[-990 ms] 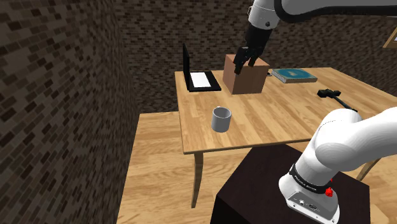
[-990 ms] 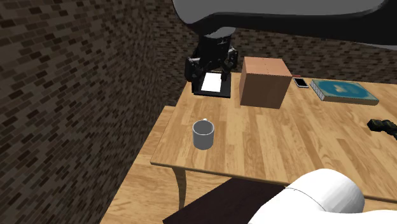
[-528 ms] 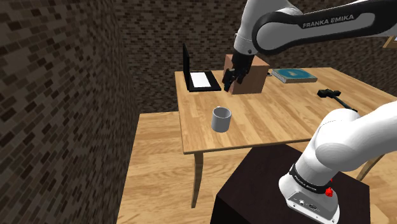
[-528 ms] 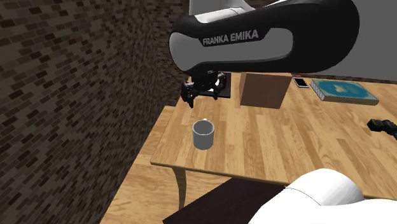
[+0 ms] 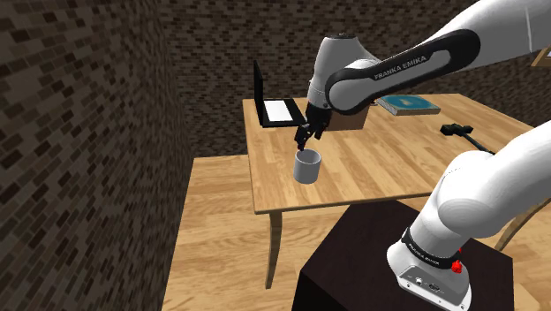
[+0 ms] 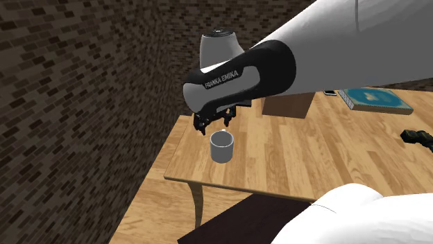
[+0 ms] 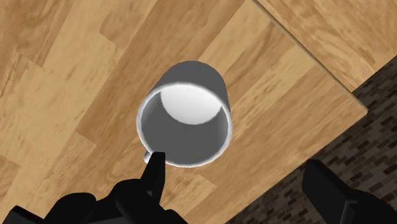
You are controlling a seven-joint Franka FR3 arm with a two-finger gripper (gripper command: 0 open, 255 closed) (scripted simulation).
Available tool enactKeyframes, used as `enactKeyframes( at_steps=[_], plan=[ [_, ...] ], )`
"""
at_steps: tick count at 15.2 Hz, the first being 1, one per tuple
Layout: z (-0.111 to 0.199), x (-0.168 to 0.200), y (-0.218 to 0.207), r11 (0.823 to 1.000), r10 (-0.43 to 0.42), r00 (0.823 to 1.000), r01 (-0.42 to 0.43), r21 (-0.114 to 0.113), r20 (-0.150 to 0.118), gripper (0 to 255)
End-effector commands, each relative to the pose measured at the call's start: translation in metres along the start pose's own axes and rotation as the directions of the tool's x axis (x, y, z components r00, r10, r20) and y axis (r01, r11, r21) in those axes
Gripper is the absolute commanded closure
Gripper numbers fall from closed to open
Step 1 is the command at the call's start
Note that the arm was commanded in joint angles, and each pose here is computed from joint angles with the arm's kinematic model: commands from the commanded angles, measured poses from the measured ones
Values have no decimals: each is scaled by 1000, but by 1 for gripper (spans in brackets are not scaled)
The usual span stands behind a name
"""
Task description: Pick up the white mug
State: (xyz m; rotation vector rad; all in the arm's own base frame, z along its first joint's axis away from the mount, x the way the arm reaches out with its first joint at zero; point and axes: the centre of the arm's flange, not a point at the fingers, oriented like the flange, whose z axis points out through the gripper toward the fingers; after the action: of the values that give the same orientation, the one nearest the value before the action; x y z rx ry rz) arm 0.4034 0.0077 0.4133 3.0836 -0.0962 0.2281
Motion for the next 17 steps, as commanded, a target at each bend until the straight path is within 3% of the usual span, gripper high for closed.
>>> enactKeyframes(
  at_steps=[1,5,15,16,17],
  plan=[
    [27,5,0,1000,-3,1000,3,5,4,0],
    [79,14,-5,1000,-8,1000,8,14,18,0],
    [119,8,-7,1000,-8,1000,8,14,18,0],
    [119,7,-7,1000,-8,1000,8,14,18,255],
    [119,7,-7,1000,-8,1000,8,14,18,255]
  ],
)
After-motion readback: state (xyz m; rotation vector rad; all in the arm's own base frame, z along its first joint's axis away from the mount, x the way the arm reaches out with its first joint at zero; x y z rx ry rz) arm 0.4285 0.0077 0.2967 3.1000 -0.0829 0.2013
